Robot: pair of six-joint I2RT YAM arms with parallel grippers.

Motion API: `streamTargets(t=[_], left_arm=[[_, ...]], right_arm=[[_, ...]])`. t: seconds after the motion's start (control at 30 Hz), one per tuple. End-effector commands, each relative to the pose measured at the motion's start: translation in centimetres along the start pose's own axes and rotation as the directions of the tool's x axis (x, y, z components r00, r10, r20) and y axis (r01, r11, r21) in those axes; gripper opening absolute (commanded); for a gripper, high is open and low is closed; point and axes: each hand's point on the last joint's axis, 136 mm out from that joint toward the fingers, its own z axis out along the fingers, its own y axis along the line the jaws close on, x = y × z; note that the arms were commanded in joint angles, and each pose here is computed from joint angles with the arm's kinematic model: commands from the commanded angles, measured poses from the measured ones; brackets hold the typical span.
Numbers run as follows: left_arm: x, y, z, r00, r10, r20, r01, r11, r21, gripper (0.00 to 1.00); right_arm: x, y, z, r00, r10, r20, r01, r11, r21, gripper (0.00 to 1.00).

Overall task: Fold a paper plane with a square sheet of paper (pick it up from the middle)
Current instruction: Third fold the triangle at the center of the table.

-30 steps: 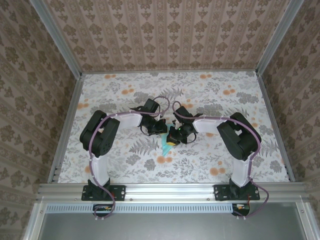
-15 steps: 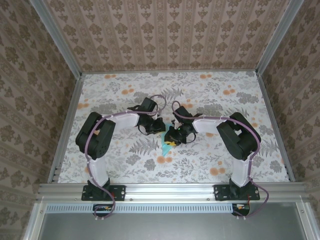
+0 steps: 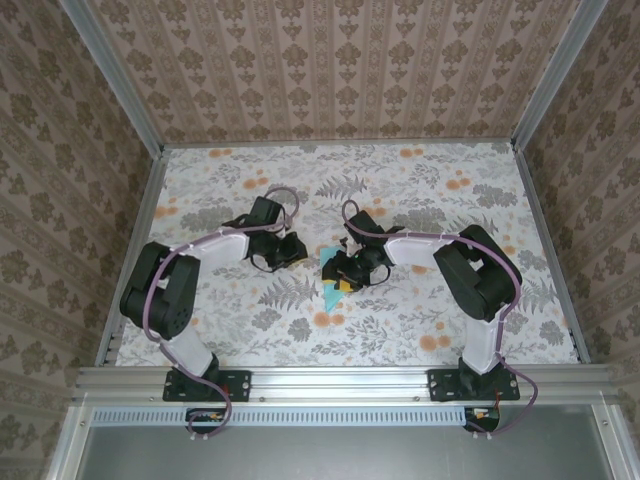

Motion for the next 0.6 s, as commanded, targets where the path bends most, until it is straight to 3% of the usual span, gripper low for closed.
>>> streamTargets(t=[0.0, 0.37, 0.57], left_arm=[[0.8, -1.5, -0.5, 1.000, 0.015, -0.011, -0.014, 0.998, 0.067, 0.13], [3.5, -2.5, 0.9, 0.997, 0.018, -0.072, -0.009, 0.992, 0.126, 0.08], [4.7, -3.3, 1.4, 0.995, 0.041, -0.095, -0.028, 0.990, 0.140, 0.06]], right_arm=[[1.3, -5.4, 1.4, 0.997, 0.076, -0.023, -0.070, 0.982, 0.175, 0.47], [1.3, -6.1, 1.3, 0.996, 0.083, -0.016, -0.079, 0.979, 0.188, 0.34], [1.3, -6.5, 1.4, 0.996, 0.088, -0.017, -0.083, 0.976, 0.203, 0.15]])
